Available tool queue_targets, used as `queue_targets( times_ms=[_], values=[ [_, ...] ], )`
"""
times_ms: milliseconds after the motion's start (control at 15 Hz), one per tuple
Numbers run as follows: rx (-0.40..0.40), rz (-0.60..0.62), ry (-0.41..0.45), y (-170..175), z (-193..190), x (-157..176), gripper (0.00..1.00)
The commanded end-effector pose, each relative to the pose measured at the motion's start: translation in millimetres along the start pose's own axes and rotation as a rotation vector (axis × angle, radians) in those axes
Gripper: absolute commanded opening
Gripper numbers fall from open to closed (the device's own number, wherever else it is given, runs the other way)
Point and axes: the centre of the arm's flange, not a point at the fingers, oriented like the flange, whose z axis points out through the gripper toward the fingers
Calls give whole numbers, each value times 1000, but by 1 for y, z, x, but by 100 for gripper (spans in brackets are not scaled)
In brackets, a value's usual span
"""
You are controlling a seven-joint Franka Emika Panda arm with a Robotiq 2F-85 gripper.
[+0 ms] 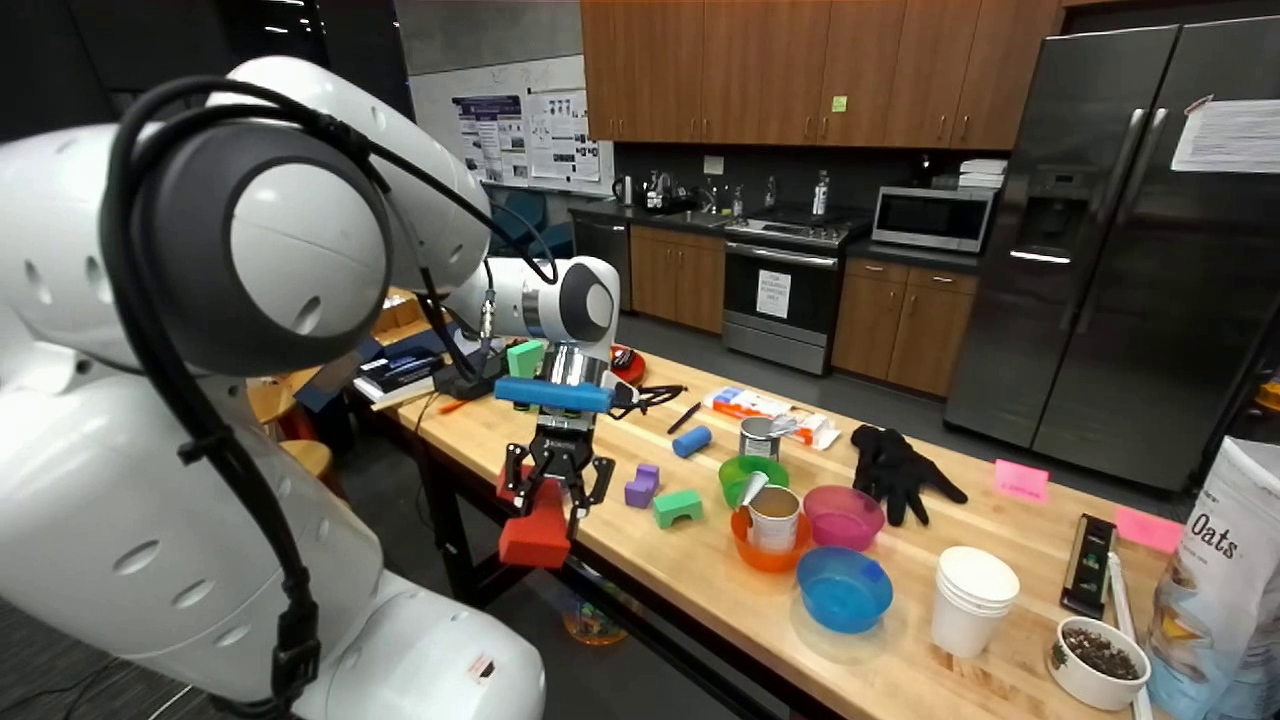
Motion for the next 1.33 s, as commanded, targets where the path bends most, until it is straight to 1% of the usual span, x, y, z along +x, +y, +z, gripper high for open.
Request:
queue_targets(
  times_ms=[0, 200, 333, 667, 867, 1133, 1267],
  values=[
    [-58, -55, 33, 3, -15, -3, 39],
    [-49, -29, 26, 0, -15, -13, 39],
    [-34, 10, 4, -2, -11, -21, 39],
    [-12, 138, -83, -6, -6, -48, 39],
    [-18, 210, -127, -5, -7, -63, 39],
    [-19, 272, -163, 1, -10, -68, 39],
    [-10, 288, -170, 8, -10, -64, 39]
  ],
)
